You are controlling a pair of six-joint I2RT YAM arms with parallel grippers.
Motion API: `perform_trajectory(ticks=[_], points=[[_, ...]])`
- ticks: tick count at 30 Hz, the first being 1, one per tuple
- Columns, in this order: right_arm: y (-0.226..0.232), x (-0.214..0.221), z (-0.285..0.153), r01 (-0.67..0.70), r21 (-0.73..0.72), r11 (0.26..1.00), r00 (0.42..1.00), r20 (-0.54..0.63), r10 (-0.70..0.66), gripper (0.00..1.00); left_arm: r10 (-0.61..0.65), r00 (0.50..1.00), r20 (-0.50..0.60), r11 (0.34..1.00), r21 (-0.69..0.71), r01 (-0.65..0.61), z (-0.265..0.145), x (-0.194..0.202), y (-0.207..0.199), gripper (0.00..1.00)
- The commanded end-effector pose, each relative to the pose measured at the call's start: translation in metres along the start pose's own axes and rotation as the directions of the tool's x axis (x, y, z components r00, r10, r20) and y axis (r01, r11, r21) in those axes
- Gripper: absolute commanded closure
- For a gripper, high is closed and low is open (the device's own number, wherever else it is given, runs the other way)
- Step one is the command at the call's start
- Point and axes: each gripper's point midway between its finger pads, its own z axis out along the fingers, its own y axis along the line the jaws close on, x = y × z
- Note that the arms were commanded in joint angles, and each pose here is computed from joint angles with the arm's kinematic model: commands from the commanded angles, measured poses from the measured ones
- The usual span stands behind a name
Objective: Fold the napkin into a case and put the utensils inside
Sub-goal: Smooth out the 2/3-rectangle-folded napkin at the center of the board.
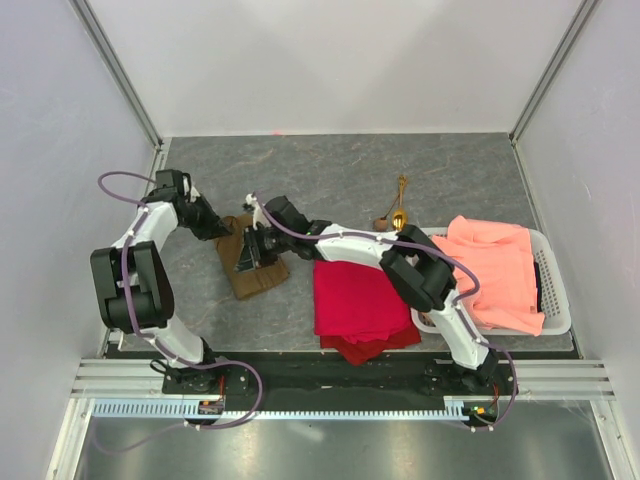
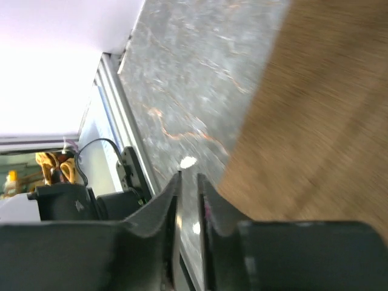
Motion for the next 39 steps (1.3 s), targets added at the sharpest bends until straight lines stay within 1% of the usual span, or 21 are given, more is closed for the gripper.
perform_trajectory(ticks=[1, 2, 4, 9, 13, 17, 19, 21, 22, 23, 25, 26, 29, 36, 39], points=[[0.017, -0.006, 0.029, -0.063, -0.116, 0.991, 0.998, 0.01, 0.065, 0.81, 0.035, 0.999, -0.025, 0.999, -0.012, -0.036, 0.0, -0.003, 0.018, 0.92], [0.016, -0.004, 0.033, -0.076, -0.125, 0.989, 0.997, 0.011, 0.078, 0.84, 0.032, 0.999, -0.026, 0.999, -0.027, -0.033, 0.003, -0.003, 0.023, 0.93], [0.011, 0.0, 0.04, -0.113, -0.141, 0.984, 0.993, 0.017, 0.116, 0.85, 0.022, 0.999, -0.039, 0.999, -0.035, -0.023, 0.008, 0.002, 0.028, 0.93], [0.004, 0.027, 0.055, -0.173, -0.185, 0.967, 0.985, -0.043, 0.168, 0.9, -0.028, 0.995, -0.1, 0.997, -0.081, 0.02, 0.029, 0.012, 0.047, 0.95], [-0.009, 0.055, 0.068, -0.194, -0.162, 0.967, 0.979, -0.099, 0.18, 0.93, -0.057, 0.992, -0.109, 0.985, -0.17, 0.038, 0.038, 0.013, 0.073, 0.97], [-0.02, 0.076, 0.072, -0.204, -0.136, 0.969, 0.974, -0.132, 0.186, 0.93, -0.09, 0.987, -0.134, 0.975, -0.215, 0.06, 0.046, 0.017, 0.088, 0.98], [-0.026, 0.08, 0.07, -0.189, -0.112, 0.976, 0.975, -0.14, 0.172, 0.94, -0.098, 0.984, -0.147, 0.974, -0.219, 0.064, 0.048, 0.017, 0.091, 0.98], [-0.022, 0.075, 0.065, -0.145, -0.091, 0.985, 0.982, -0.134, 0.132, 0.94, -0.101, 0.984, -0.148, 0.974, -0.217, 0.068, 0.047, 0.019, 0.09, 0.98], [-0.02, 0.072, 0.062, -0.126, -0.082, 0.989, 0.985, -0.128, 0.115, 0.94, -0.09, 0.987, -0.133, 0.976, -0.208, 0.061, 0.044, 0.016, 0.087, 0.98], [-0.011, 0.063, 0.056, -0.101, -0.086, 0.991, 0.989, -0.113, 0.091, 0.94, -0.087, 0.988, -0.126, 0.976, -0.209, 0.059, 0.043, 0.015, 0.087, 0.98], [-0.007, 0.058, 0.05, -0.077, -0.071, 0.994, 0.992, -0.107, 0.069, 0.93, -0.076, 0.991, -0.113, 0.975, -0.216, 0.05, 0.039, 0.014, 0.088, 0.98], [0.004, 0.051, 0.043, -0.064, -0.085, 0.994, 0.994, -0.092, 0.056, 0.93, -0.075, 0.991, -0.11, 0.975, -0.216, 0.049, 0.039, 0.014, 0.088, 0.98], [0.015, 0.046, 0.034, -0.052, -0.094, 0.994, 0.996, -0.076, 0.044, 0.92, -0.072, 0.992, -0.108, 0.975, -0.215, 0.047, 0.037, 0.015, 0.087, 0.98], [-0.022, 0.081, 0.044, -0.096, -0.036, 0.995, 0.988, -0.124, 0.091, 0.93, -0.057, 0.995, -0.085, 0.978, -0.204, 0.039, 0.031, 0.011, 0.083, 0.98], [-0.035, 0.09, 0.05, -0.1, -0.014, 0.995, 0.985, -0.139, 0.097, 0.93, -0.038, 0.997, -0.065, 0.987, -0.161, 0.027, 0.026, 0.009, 0.073, 0.97]])
